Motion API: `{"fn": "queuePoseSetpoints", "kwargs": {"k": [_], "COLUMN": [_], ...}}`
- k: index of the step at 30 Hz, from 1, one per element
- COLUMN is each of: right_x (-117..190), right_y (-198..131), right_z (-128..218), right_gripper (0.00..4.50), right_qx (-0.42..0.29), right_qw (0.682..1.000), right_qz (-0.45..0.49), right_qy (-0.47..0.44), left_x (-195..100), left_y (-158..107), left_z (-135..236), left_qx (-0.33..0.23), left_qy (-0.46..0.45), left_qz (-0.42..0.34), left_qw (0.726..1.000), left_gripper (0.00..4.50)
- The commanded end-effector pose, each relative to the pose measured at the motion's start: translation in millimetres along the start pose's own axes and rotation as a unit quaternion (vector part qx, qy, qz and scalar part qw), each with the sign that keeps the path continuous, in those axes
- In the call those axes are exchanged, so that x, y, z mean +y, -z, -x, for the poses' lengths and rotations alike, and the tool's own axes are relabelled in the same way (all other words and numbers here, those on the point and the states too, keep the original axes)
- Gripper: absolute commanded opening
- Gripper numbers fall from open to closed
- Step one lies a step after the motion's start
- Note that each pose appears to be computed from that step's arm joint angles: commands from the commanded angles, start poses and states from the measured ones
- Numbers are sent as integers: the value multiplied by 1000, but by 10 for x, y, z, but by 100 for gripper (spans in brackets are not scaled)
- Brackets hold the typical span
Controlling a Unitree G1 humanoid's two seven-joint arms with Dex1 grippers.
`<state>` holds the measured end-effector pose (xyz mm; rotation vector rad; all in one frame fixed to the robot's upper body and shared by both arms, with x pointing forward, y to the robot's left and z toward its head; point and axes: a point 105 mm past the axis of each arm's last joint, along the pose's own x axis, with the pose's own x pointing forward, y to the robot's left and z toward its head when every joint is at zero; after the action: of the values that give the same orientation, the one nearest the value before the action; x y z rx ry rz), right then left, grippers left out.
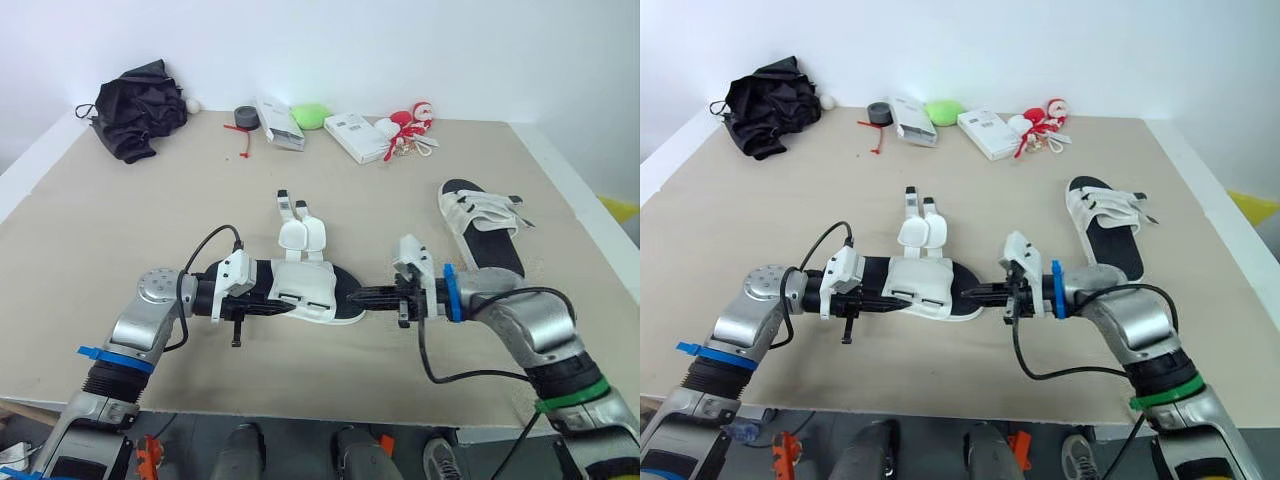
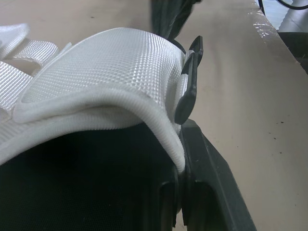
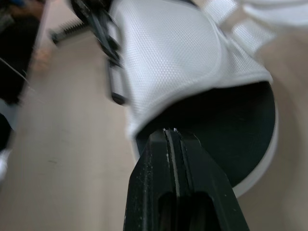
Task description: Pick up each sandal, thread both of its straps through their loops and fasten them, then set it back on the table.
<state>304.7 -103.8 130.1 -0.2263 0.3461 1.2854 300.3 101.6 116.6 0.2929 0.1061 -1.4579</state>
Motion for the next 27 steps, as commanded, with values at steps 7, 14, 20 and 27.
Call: {"fn": "queuePoseSetpoints", "kwargs": {"k": [7,14,20,27], "right_x": [-33,-84,-149,-141], "right_y": [-200,-350,-172,139], "right_z": [-244,-359,-425,-438], "right_gripper": [7,7,7,7], "right_qx": [22,-7,15,60], "right_qw": [996,995,997,996], "right_qz": [62,51,33,18], "right_qy": [-66,-82,-68,-71], "left_x": [-67,-65,-85,-71], "left_y": [-14,-24,-9,-14], "left_z": [-104,-143,-157,-151], "left_qx": [-6,-10,-12,-10], "left_qy": [14,10,9,12], "left_qz": [3,4,8,7], "left_qw": [1000,1000,1000,1000], "left_gripper": [0,0,0,0]}}
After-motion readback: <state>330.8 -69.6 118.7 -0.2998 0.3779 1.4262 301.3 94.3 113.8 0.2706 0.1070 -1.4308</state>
